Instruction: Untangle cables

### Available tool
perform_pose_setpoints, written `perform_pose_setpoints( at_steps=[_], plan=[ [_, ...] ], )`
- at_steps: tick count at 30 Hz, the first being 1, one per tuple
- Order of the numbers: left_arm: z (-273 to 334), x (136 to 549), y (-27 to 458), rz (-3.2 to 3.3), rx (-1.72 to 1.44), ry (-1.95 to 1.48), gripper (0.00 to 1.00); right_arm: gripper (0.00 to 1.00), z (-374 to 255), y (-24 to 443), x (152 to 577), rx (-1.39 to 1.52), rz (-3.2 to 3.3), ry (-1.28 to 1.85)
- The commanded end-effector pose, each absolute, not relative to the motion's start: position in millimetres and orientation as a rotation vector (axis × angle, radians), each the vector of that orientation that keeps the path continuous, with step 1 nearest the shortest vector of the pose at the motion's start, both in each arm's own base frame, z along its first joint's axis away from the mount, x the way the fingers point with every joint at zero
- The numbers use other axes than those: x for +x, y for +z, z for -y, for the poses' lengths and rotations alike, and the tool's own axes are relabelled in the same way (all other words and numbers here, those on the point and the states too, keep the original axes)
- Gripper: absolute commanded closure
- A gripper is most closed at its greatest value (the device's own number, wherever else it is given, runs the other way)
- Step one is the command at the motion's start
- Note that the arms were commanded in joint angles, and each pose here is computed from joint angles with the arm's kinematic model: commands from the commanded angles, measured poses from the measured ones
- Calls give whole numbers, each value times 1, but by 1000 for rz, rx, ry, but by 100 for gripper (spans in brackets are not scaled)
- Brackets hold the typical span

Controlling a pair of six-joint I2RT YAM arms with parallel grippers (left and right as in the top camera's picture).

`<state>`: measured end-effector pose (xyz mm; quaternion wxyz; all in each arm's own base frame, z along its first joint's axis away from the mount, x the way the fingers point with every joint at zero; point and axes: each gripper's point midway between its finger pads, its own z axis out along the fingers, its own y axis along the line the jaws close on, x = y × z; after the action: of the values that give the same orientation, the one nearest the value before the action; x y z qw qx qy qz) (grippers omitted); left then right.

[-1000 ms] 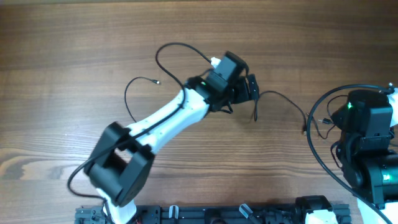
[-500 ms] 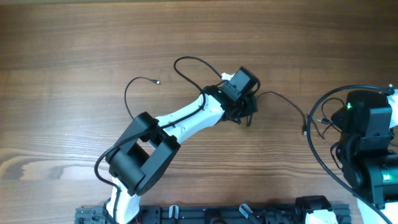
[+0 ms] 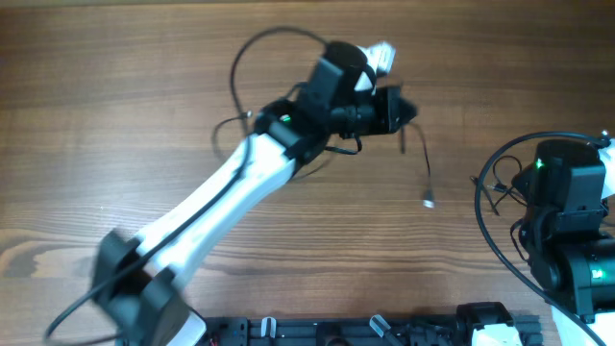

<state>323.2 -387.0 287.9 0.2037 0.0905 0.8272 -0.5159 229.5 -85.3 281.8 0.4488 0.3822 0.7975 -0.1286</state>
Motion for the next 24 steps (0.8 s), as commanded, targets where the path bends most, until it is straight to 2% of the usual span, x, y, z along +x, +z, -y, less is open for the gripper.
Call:
perform_pose_setpoints(
  at_steps=[1, 5, 13, 24],
  plan=[
    [377, 290, 347, -2207, 346, -1602, 96, 96, 90, 284, 225, 977, -1943, -331],
    [342, 298, 343, -2277, 230, -1517, 96, 96, 90, 284, 225, 976, -1946, -331],
    [255, 338, 236, -2590, -218, -803, 96, 96, 89, 283, 225, 976, -1948, -326],
    [290, 355, 160, -2690, -219, -639, 96, 96, 89, 282, 224, 975, -1954, -325]
  ],
)
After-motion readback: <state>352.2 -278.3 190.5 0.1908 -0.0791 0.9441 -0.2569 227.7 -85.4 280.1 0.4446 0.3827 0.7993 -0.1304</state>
